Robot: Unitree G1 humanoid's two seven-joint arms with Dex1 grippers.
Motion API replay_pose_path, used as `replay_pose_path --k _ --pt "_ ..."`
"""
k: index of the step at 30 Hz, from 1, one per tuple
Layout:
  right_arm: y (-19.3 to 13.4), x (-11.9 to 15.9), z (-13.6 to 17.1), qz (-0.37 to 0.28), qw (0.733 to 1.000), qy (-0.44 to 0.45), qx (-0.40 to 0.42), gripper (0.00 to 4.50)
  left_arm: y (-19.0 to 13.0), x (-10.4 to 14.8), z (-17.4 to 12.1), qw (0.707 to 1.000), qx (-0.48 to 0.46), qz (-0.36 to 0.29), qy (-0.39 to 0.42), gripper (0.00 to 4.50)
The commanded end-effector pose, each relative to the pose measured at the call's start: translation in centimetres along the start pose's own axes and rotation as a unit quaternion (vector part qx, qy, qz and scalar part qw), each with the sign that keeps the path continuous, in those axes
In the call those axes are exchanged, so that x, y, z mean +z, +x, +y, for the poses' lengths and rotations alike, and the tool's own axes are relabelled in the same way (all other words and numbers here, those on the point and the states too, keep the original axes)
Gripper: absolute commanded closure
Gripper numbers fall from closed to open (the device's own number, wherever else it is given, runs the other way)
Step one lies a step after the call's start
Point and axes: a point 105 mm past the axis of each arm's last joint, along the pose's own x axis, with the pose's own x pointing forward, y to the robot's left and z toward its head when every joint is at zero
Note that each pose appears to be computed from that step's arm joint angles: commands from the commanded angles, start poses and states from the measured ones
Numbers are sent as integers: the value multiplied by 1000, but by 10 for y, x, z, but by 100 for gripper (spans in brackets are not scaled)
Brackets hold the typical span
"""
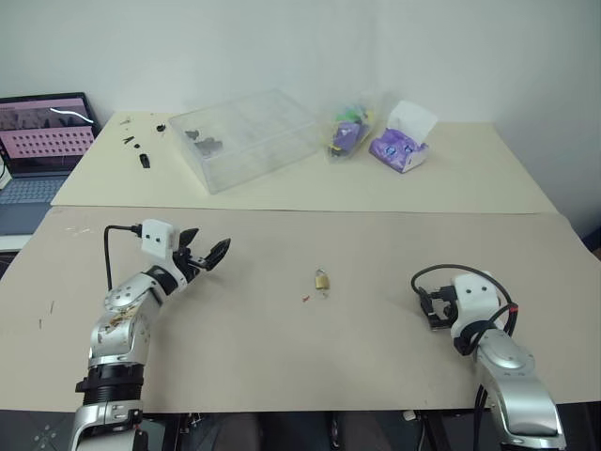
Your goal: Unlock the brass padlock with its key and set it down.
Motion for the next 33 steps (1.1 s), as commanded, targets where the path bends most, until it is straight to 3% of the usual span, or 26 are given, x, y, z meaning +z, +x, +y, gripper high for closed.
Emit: replay_pose_path --k 1,4,8,13,16,22,33 --pt "-5 36 39 -44 992 54 107 0 -3 14 0 1000 -6 -17 16 2" --pt "-37 87 117 -87 931 87 344 0 -2 10 -4 1000 -21 -6 10 2" --pt "-41 100 144 -70 905 59 415 0 -5 11 -13 999 -48 4 19 2" --pt "-33 107 151 -65 909 44 410 0 -22 21 -36 989 -136 18 63 2" --pt "-22 103 142 -55 924 41 377 0 -38 32 -57 970 -210 25 117 2" --pt "-17 99 137 -48 928 39 366 0 -68 38 -86 933 -320 62 154 2" --pt "7 108 157 -21 941 60 331 0 -69 30 -89 915 -351 88 178 2"
